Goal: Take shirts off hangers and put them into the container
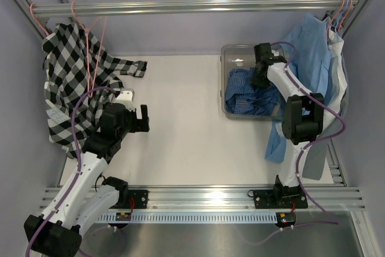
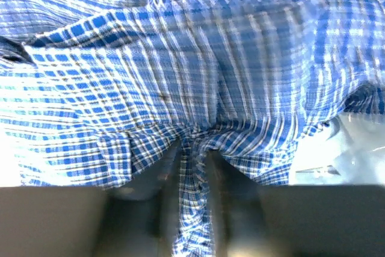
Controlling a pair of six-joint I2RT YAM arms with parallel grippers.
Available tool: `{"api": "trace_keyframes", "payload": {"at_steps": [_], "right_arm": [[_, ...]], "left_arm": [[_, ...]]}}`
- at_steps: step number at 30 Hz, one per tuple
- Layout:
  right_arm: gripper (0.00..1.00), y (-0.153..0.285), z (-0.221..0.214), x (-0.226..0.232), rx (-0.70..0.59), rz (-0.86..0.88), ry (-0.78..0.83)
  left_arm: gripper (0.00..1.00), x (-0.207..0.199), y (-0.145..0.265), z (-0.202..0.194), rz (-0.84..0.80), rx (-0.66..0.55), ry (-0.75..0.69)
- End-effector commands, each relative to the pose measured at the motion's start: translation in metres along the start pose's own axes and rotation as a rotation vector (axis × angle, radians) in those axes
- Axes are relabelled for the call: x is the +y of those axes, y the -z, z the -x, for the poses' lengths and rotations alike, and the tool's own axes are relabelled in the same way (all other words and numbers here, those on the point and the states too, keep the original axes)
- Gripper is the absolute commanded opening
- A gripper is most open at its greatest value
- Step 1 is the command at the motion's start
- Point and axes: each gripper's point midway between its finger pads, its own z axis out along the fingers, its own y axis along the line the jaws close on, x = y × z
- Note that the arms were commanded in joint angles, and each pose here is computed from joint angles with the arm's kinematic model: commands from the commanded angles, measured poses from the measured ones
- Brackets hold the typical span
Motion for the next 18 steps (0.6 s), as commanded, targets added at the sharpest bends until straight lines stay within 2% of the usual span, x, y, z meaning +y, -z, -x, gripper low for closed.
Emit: {"api": "trace_keyframes", "payload": {"at_steps": [1,2,7,11,15,16,18], "right_arm": [[0.46,0.008,0.015,0.007,-0.033,0.019,-0.006],[0.63,0.010,0.013,0.005,-0.022,0.016,-0.015],[0.97,0.007,-0.018,-0.002,0.060,-0.002,-0.041],[1.00,-0.006,-0.043,-0.012,0.114,-0.043,-0.062],[0.99,-0.024,-0.057,-0.006,0.168,0.008,-0.091],[0.97,-0.027,-0.057,-0.004,0.172,0.016,-0.094],[0.84,-0.033,-0.054,-0.003,0.165,0.028,-0.090]], "left_arm": [[0.99,-0.005,0.001,0.013,-0.019,-0.049,0.008],[0.99,-0.005,0.001,0.013,-0.020,-0.050,0.008],[0.99,-0.005,0.000,0.013,-0.021,-0.049,0.004],[0.99,-0.006,0.000,0.014,-0.024,-0.048,0.004],[0.99,-0.006,0.000,0.012,-0.026,-0.043,0.004],[0.99,-0.006,0.000,0.012,-0.026,-0.043,0.004],[0.99,-0.006,0.000,0.013,-0.026,-0.045,0.004]]}}
